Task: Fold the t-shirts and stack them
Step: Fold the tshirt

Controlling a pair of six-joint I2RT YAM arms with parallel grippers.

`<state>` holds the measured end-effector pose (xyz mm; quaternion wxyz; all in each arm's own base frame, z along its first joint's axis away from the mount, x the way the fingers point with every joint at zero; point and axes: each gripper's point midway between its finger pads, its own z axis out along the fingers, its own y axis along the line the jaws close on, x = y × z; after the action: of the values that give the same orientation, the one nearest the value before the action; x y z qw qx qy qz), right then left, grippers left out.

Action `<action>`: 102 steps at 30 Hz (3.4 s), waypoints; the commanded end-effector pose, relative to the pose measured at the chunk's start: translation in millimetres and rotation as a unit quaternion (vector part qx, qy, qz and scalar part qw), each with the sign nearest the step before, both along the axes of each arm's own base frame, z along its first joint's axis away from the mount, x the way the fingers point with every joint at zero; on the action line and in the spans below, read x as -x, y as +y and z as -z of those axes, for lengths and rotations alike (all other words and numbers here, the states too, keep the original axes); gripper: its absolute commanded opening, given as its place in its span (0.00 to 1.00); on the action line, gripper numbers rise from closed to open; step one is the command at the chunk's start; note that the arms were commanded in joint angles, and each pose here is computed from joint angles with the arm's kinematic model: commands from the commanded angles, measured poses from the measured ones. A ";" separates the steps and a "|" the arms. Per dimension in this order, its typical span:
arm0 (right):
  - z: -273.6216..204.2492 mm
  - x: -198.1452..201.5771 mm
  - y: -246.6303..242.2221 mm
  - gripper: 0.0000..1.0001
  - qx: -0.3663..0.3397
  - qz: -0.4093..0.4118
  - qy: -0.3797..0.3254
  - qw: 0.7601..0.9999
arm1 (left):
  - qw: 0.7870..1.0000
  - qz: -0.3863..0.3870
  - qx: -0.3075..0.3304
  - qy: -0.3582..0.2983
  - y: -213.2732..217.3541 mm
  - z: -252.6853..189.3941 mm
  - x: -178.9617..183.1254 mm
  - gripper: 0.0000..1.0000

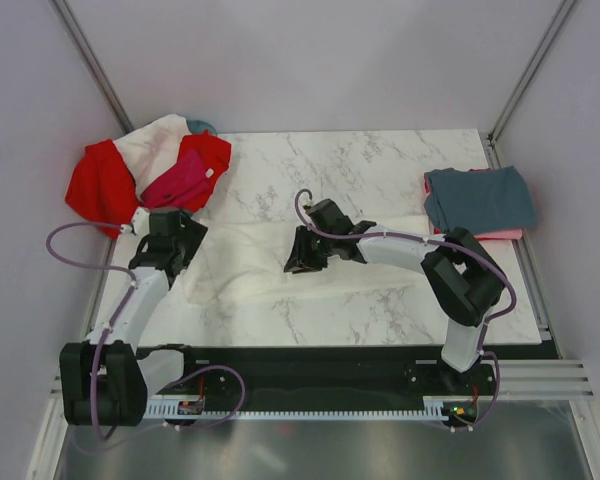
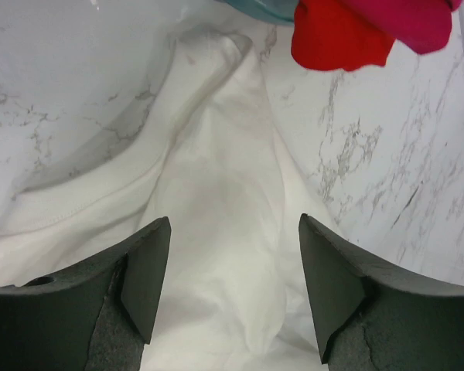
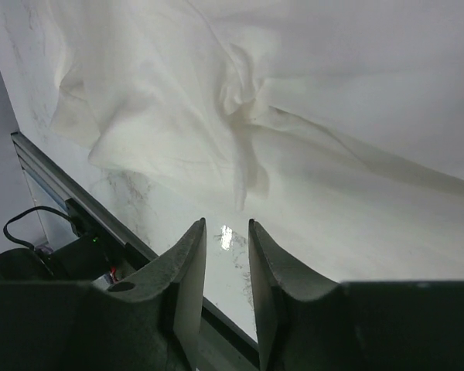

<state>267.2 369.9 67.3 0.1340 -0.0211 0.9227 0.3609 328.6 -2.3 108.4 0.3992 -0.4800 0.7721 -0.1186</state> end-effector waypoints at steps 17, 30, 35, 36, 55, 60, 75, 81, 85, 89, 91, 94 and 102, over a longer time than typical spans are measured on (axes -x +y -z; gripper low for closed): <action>-37.5 -35.7 -118.3 0.22 0.214 0.085 -0.181 0.956 | 0.991 0.131 -0.009 -0.025 -27.9 -14.0 32.2 0.19; -15.4 -28.6 -252.6 0.00 0.331 0.256 -0.140 0.898 | 0.994 0.109 0.006 0.015 -47.2 12.5 -24.9 0.02; 8.9 -21.1 -274.6 0.00 0.368 0.275 -0.113 0.881 | 0.992 0.105 -0.001 0.063 -60.6 42.7 -42.6 0.02; 13.7 -20.3 -277.2 0.00 0.372 0.277 -0.105 0.879 | 0.992 0.105 0.000 0.070 -61.5 47.4 -44.8 0.02; 77.5 40.1 -235.8 0.00 0.372 0.192 -0.028 0.908 | 0.957 0.212 -0.101 0.169 -128.9 102.9 -102.0 0.02; 75.8 84.6 -158.0 0.00 0.320 0.127 -0.028 0.938 | 0.951 0.254 -0.105 0.143 -169.7 110.0 -154.7 0.02; -33.8 71.8 3.8 0.02 0.153 0.042 -0.154 0.975 | 0.913 0.407 0.033 0.017 -339.7 104.2 -258.0 0.02; -75.4 10.9 -81.5 0.14 0.132 0.133 -0.173 0.967 | 0.913 0.396 0.082 -0.049 -361.8 86.6 -279.5 0.02; -78.8 -15.2 -138.3 0.30 0.151 0.183 -0.186 0.954 | 0.895 0.425 0.092 -0.100 -374.2 54.3 -284.9 0.04; -82.0 -36.4 -174.7 0.35 0.165 0.213 -0.192 0.944 | 0.884 0.443 0.065 -0.137 -366.9 -1.1 -283.0 0.23; -82.7 -59.0 -197.8 0.35 0.147 0.242 -0.179 0.942 | 0.880 0.446 0.054 -0.156 -355.7 -38.8 -277.6 0.38; -76.4 -74.5 -202.4 0.35 0.108 0.243 -0.159 0.951 | 0.871 0.459 0.042 -0.169 -344.9 -67.2 -267.6 0.46; -31.1 -148.0 -210.0 0.41 0.082 0.256 -0.120 0.956 | 0.855 0.484 0.010 -0.187 -307.0 -147.1 -193.8 0.58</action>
<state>381.3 141.2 95.7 0.3196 0.1880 0.9110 0.1806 550.1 -322.4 186.0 0.3710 -0.0746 0.8434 -0.3814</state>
